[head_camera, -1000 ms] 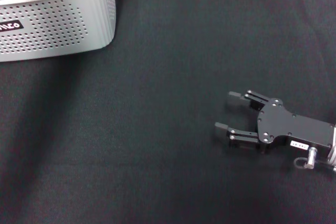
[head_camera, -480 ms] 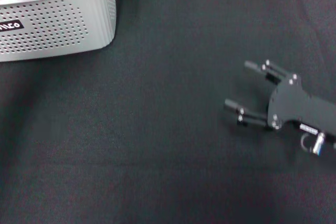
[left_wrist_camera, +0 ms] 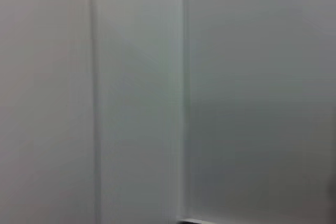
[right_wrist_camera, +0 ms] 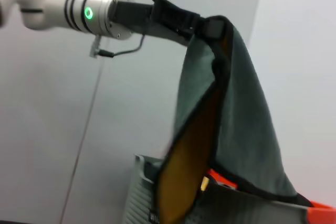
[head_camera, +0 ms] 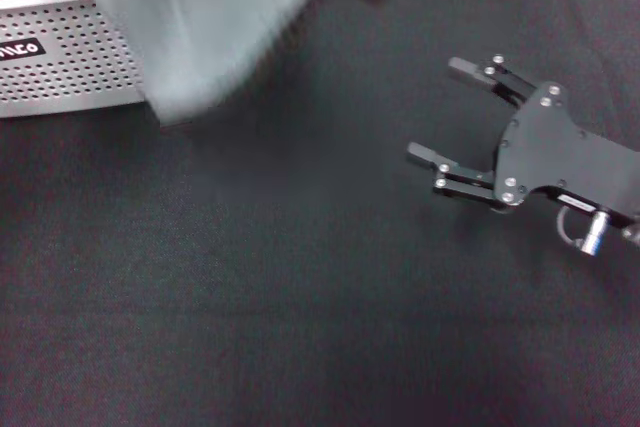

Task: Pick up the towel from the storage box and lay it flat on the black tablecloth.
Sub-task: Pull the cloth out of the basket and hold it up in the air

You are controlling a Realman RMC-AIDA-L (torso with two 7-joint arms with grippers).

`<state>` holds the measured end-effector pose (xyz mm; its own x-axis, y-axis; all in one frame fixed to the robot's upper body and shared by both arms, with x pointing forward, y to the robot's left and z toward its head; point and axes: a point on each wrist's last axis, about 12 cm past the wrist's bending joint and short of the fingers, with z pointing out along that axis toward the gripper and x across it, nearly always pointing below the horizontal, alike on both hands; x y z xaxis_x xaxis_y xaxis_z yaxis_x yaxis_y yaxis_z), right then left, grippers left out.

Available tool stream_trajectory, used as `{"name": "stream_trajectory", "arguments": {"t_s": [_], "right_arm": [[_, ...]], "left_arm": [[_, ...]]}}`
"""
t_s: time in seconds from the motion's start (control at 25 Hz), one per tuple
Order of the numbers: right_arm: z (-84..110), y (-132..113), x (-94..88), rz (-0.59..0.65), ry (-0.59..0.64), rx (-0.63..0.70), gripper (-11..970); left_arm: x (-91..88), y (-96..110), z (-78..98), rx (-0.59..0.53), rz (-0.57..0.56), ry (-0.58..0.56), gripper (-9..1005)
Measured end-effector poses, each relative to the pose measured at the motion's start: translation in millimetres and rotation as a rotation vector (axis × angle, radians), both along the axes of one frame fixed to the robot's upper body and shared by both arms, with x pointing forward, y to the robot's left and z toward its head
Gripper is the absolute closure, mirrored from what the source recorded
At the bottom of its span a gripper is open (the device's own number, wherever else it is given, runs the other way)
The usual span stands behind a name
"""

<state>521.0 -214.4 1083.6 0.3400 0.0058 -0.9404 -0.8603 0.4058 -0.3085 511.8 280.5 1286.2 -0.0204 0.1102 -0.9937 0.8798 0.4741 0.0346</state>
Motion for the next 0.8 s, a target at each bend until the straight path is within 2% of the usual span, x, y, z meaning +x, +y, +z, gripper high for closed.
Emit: {"name": "stream_trajectory", "arguments": {"t_s": [0.28,0.48,0.6,0.68,0.8], "right_arm": [[-4.1,16.3,0.6,0.040,-0.004,-0.046,181],[-14.6,24.5,-5.7,0.048,0.022,-0.085,215],[-16.7,26.2,-7.1,0.053,0.030,-0.093,221],[-20.7,31.4,-12.4,0.079,0.041,-0.111,225],[-20.1,37.4,-14.7,0.096,0.028,-0.115,231]], "left_arm": [[4.6,9.9,-54.2,-0.056,-0.211,0.132,972],[7.0,29.3,-91.6,-0.166,-0.228,0.175,972],[0.3,30.7,-95.7,-0.202,-0.339,0.160,972],[-2.1,33.4,-94.7,-0.243,-0.358,0.148,972],[-1.0,37.8,-96.3,-0.266,-0.309,0.145,972]]}}
